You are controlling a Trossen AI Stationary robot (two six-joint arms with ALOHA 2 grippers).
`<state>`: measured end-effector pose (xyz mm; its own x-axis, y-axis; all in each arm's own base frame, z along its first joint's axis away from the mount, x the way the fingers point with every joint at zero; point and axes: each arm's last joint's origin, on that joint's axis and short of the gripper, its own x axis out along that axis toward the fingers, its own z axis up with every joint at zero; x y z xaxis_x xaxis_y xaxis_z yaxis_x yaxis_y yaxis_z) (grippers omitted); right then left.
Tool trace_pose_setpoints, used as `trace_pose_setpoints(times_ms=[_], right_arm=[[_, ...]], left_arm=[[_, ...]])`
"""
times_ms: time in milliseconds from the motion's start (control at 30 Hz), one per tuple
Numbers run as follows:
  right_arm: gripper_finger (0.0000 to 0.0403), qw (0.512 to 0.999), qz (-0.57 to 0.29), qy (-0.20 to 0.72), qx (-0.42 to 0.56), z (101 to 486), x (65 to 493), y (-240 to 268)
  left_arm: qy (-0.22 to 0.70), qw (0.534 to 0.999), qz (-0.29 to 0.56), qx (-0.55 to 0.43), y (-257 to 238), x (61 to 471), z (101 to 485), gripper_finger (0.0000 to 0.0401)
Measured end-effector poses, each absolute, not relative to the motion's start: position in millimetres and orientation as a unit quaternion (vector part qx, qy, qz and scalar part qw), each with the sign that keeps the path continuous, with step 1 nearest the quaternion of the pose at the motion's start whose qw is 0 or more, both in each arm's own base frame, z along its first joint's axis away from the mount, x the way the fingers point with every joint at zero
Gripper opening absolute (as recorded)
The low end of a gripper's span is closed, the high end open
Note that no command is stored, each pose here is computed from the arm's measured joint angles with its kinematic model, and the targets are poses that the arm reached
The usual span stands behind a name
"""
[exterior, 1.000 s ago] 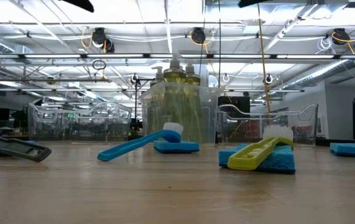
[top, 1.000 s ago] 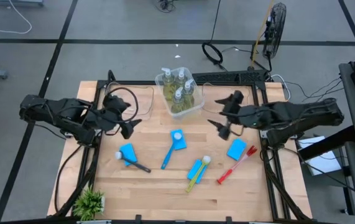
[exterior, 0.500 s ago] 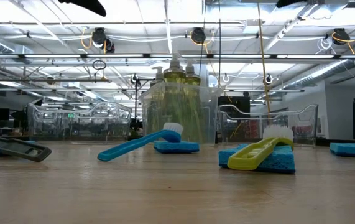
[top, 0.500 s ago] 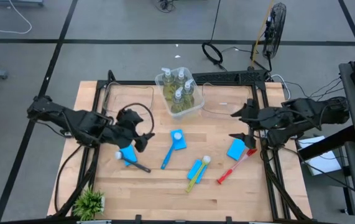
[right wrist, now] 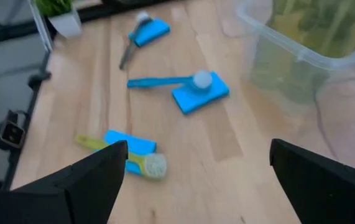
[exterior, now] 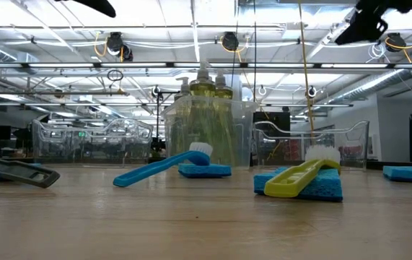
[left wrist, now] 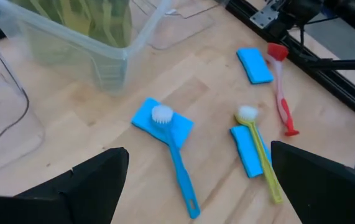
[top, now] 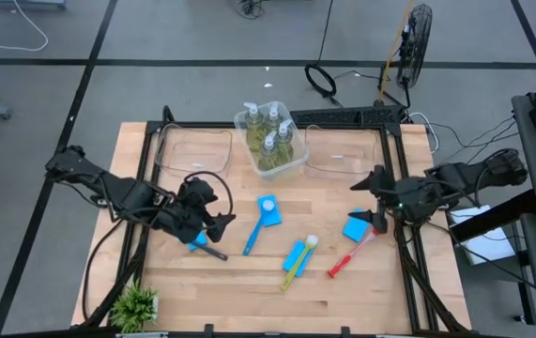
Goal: Pick & Place Kitchen Sink Supplies
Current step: Put the red cleaning brush into the left transparent bin
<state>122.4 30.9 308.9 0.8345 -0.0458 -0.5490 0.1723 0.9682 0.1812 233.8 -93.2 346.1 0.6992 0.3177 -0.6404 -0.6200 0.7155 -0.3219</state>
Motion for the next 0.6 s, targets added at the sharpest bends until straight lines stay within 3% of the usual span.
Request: trace_pose_setpoints(times_ms=[333,600], right_arm=[[0.0381,0.978,-0.019,0.108,0.177,267,133,34],[0.0381,0.972,0.01,-0.022,0.232,244,139,36]], left_arm=[[0.278,0.88,0.268,-0.277,-94,233,346,0.0392],[0.271,0.881,0.275,-0.272,-94,233,347,0.0392]])
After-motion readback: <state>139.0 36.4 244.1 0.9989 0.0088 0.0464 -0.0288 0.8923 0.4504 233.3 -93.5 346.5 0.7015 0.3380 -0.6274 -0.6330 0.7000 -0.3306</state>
